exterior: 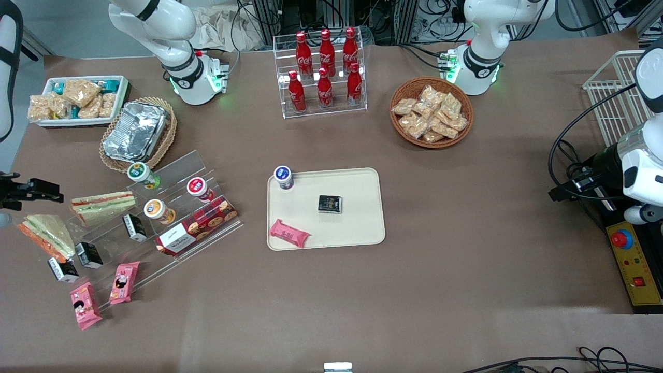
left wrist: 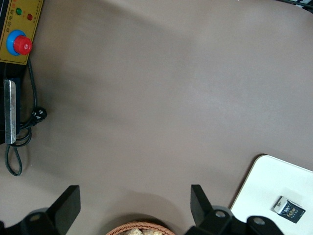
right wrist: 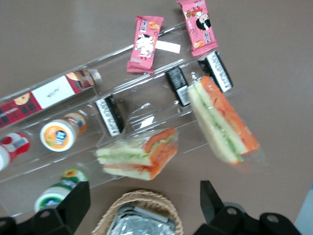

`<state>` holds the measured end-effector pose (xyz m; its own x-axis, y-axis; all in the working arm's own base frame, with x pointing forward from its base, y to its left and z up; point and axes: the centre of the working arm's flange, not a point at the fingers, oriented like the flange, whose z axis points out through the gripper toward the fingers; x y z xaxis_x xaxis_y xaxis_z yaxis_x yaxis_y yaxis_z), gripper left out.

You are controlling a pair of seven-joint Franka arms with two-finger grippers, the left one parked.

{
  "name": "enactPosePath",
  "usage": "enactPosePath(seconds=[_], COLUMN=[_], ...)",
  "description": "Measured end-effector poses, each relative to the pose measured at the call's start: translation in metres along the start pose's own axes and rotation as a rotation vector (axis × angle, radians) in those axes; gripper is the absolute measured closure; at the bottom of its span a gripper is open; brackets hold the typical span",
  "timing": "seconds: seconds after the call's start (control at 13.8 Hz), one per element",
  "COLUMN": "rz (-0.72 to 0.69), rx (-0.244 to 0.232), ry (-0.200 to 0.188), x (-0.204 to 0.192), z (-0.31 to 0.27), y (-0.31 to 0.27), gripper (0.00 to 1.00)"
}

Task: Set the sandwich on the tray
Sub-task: 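Move the right gripper down over the wrapped sandwiches on the acrylic rack, then close the right gripper on the plastic-wrapped triangle sandwich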

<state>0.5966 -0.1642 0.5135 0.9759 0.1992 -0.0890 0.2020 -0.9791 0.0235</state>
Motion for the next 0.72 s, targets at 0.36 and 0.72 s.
enactPosePath(seconds=[0.36,0.72], rz=[-0.251,-0.350], rx=[0.016,-0.004], ry=[-0.007,0.022], x=[0.000,-0.001], z=[0.045,0.060], y=[0.046,0.071], gripper=[0.00,0.00])
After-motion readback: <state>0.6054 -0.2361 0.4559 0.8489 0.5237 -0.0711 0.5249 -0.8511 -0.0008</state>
